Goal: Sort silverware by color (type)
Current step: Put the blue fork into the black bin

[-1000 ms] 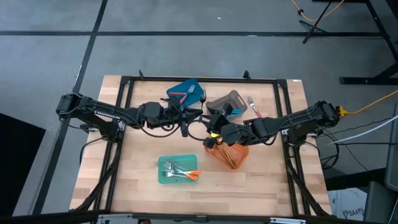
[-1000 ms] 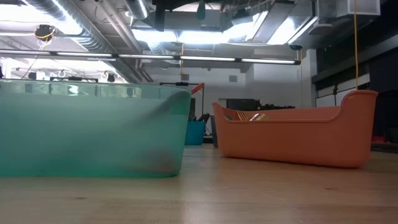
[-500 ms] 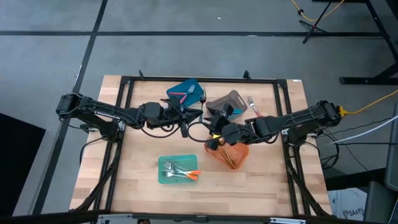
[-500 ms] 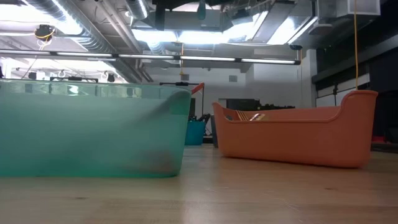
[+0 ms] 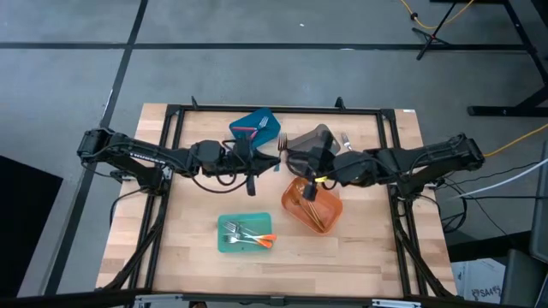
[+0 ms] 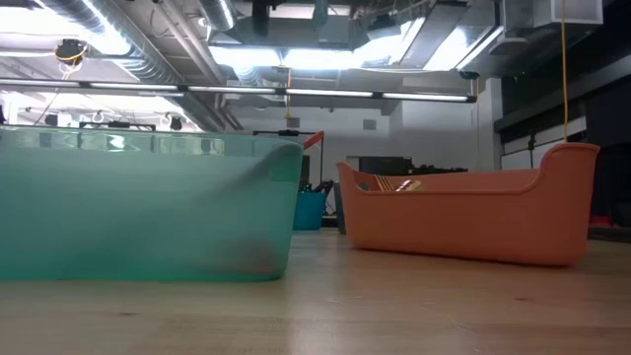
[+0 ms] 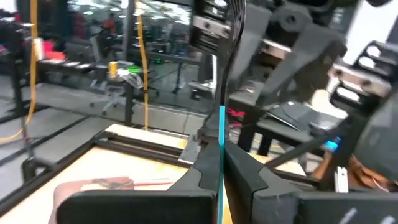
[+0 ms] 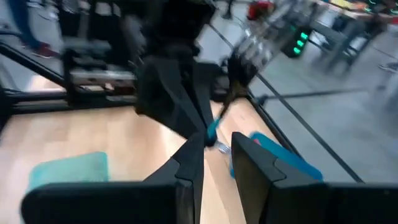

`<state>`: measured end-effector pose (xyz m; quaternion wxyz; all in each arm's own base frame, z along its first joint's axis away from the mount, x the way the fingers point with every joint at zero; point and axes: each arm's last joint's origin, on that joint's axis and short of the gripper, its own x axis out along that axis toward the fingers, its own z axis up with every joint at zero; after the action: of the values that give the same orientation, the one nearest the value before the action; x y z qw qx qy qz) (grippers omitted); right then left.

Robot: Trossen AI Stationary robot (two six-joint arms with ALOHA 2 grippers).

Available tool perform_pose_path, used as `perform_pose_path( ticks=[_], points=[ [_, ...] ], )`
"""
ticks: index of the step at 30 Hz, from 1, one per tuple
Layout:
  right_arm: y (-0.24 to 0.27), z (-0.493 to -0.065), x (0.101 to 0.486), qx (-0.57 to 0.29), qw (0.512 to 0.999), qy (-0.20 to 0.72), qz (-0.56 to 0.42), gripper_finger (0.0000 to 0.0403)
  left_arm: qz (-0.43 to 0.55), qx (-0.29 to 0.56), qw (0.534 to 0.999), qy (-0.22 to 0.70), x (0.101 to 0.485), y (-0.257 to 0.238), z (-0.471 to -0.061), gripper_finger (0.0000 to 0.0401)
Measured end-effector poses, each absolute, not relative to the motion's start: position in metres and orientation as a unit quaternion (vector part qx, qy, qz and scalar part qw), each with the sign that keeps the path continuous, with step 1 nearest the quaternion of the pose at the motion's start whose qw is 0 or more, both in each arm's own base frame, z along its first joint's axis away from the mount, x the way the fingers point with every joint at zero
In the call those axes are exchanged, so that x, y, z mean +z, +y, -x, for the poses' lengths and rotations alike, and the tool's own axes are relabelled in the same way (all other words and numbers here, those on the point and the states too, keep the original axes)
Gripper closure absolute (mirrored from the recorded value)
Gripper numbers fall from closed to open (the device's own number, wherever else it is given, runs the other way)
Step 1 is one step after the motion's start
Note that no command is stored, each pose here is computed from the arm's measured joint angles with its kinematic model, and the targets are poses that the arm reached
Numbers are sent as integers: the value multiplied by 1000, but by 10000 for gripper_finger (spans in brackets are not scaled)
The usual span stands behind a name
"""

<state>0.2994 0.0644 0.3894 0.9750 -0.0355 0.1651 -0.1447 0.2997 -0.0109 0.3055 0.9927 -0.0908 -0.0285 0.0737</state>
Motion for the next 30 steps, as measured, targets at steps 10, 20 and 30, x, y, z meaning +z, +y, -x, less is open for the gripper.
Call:
perform_pose_path(
  ticks=[10,20,30],
  points=[
    [67,-302,396,-108,984,134,42,329,-21,18,998,-50,311,-34,-298,396],
    [73,-309,399,-25,994,109,22,329,-64,4,995,-73,316,-44,-296,397],
    [78,-323,390,-8,994,105,20,329,-68,4,995,-73,316,-45,-296,397]
  ],
)
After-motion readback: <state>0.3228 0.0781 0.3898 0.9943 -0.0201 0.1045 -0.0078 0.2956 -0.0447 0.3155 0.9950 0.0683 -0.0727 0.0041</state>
